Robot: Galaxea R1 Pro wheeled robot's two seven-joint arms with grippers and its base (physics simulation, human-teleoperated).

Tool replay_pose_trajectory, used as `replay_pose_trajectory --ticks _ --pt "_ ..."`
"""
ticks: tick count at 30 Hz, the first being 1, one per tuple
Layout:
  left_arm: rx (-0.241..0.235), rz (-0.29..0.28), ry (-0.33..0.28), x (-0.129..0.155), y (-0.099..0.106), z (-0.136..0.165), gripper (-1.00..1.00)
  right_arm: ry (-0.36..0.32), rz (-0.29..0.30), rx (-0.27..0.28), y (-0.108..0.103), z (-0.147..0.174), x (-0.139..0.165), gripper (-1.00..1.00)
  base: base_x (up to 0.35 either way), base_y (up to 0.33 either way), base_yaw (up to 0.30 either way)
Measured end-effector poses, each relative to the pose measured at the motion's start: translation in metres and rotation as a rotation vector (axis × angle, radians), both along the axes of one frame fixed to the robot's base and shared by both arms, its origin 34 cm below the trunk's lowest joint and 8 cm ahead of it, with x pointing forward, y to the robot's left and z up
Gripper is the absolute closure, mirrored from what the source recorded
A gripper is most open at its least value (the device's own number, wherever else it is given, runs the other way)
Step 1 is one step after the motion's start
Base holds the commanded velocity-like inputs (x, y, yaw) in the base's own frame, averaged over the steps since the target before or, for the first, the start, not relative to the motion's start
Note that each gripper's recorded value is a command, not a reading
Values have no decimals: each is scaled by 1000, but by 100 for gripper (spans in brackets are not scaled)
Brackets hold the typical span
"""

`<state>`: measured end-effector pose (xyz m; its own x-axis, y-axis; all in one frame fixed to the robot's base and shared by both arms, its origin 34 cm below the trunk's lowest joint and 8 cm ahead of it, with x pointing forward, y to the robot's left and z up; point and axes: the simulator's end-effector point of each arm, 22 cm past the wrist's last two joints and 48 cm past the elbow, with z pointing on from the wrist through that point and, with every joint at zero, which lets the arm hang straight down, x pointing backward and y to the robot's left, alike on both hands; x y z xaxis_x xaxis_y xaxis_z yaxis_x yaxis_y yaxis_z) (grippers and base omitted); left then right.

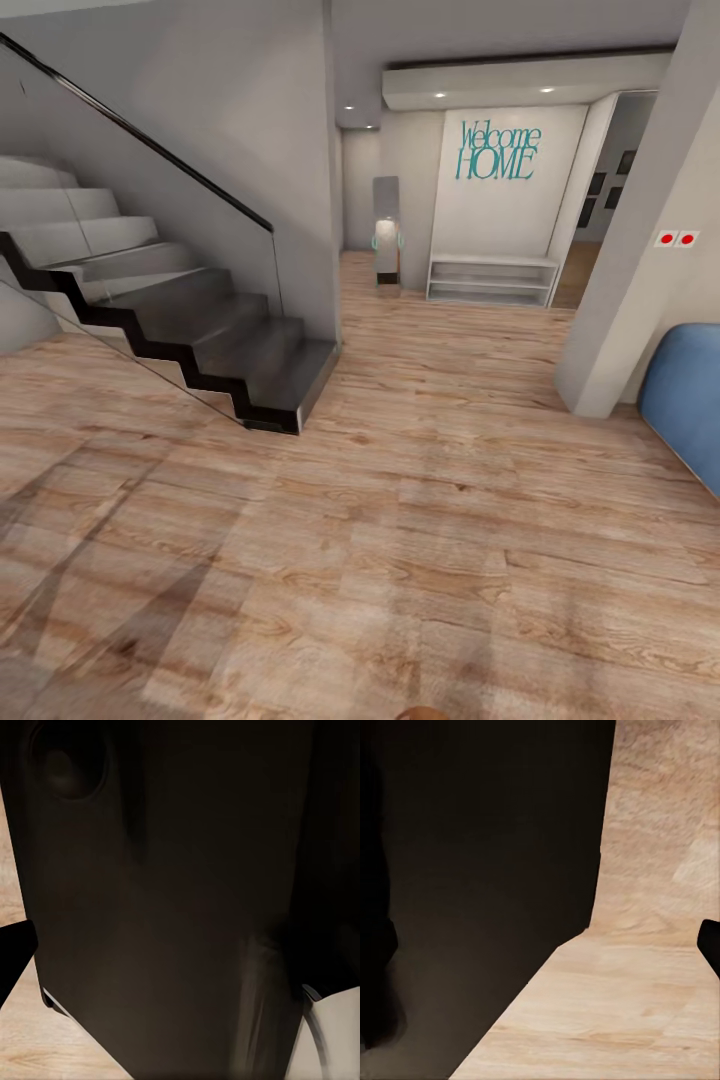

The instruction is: Put the three can of soda from the living room inside the tash can in the kitchen.

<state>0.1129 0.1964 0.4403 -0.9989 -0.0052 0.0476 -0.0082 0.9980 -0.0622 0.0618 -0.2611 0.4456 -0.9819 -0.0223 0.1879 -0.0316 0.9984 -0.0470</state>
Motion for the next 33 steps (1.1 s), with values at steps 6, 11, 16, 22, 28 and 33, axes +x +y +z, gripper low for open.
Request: replay_pose_trajectory --ticks 6,11,16,22,28,33 --pt "-1 -4 -1 0 0 0 -100 -76 -7 49 14 -7 42 -100 0 0 0" --pt "-2 -7 -1 1 0 0 -100 -118 -6 72 29 -9 104 -100 0 0 0" --pt "-3 -8 0 0 -1 0 -100 -140 -3 77 33 -2 161 -100 0 0 0" --pt "-4 -9 0 0 -1 0 -100 -193 -2 76 36 32 251 -100 0 0 0" --pt "-7 -10 0 1 -1 0 -100 -202 -5 72 35 56 285 -100 0 0 0" --pt "-10 -9 -18 11 -2 -1 -100 -226 -7 54 30 66 309 -100 0 0 0"
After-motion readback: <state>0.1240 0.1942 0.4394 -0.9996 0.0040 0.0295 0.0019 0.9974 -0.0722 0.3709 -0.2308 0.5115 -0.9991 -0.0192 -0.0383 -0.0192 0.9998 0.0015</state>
